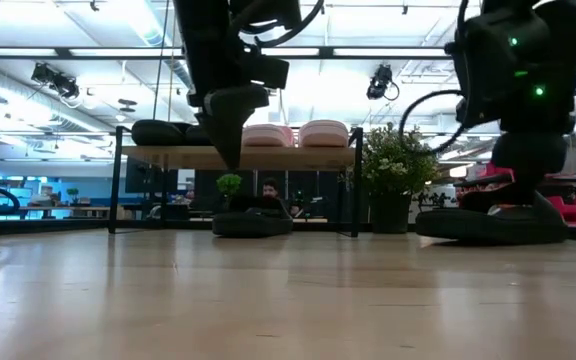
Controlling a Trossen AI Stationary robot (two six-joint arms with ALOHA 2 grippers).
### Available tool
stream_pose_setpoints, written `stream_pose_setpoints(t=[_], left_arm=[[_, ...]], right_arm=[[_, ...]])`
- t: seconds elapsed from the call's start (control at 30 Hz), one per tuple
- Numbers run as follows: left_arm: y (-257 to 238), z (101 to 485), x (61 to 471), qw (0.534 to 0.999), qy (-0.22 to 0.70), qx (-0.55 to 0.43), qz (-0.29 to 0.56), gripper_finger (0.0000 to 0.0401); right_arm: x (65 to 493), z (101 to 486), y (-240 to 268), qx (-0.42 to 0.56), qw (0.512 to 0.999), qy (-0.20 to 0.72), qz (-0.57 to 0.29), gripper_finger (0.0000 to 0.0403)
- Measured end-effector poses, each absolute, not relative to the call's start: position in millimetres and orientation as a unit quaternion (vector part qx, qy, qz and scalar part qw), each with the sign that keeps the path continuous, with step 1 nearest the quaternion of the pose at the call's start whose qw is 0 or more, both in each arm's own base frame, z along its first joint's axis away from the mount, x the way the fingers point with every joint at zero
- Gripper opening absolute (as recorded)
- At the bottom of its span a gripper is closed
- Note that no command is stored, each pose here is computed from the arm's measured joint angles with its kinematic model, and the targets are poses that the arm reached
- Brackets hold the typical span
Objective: Pick and place slides into the shelf
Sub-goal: Put the black slipper under the shelf
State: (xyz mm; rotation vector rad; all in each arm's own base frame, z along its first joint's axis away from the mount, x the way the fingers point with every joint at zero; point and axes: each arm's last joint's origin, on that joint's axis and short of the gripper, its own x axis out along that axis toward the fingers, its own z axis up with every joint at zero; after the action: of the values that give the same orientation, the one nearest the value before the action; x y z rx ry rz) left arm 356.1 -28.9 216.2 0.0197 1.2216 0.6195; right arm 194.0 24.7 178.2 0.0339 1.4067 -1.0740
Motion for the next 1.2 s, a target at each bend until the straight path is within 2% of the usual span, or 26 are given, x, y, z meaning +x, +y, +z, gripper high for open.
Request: stream_pose_setpoints(t=[0.27,0.37,0.43,0.57,0.6,0.8,1.03,1.1,1.2], left_arm=[[-22,216,357,0.773,0.563,0.003,0.293,0.0044],[-19,216,357,0.771,0.563,0.001,0.296,0.004],[-18,216,357,0.771,0.564,0.001,0.297,0.0036],[-18,216,357,0.77,0.565,0.005,0.296,0.0027],[-19,216,357,0.77,0.565,0.007,0.295,0.0023],[-32,217,345,0.746,0.595,0.02,0.298,0.0005],[-49,230,317,0.705,0.617,0.022,0.349,0.0021],[-53,237,309,0.699,0.614,0.021,0.367,0.0023],[-56,247,301,0.706,0.596,0.015,0.384,0.0018]], right_arm=[[181,165,15,0.004,0.604,0.631,-0.487,0.017],[176,158,11,0.005,0.594,0.634,-0.495,0.0152],[175,156,9,0.008,0.595,0.628,-0.501,0.0123],[181,155,12,0.017,0.616,0.617,-0.488,0.0028],[185,157,15,0.013,0.629,0.613,-0.478,0.0018],[211,176,49,0.016,0.727,0.548,-0.414,0.0012],[252,210,103,-0.012,0.87,0.434,-0.234,0.0012],[262,215,108,-0.038,0.895,0.395,-0.204,0.0012],[273,218,101,-0.056,0.904,0.357,-0.23,0.0012]])
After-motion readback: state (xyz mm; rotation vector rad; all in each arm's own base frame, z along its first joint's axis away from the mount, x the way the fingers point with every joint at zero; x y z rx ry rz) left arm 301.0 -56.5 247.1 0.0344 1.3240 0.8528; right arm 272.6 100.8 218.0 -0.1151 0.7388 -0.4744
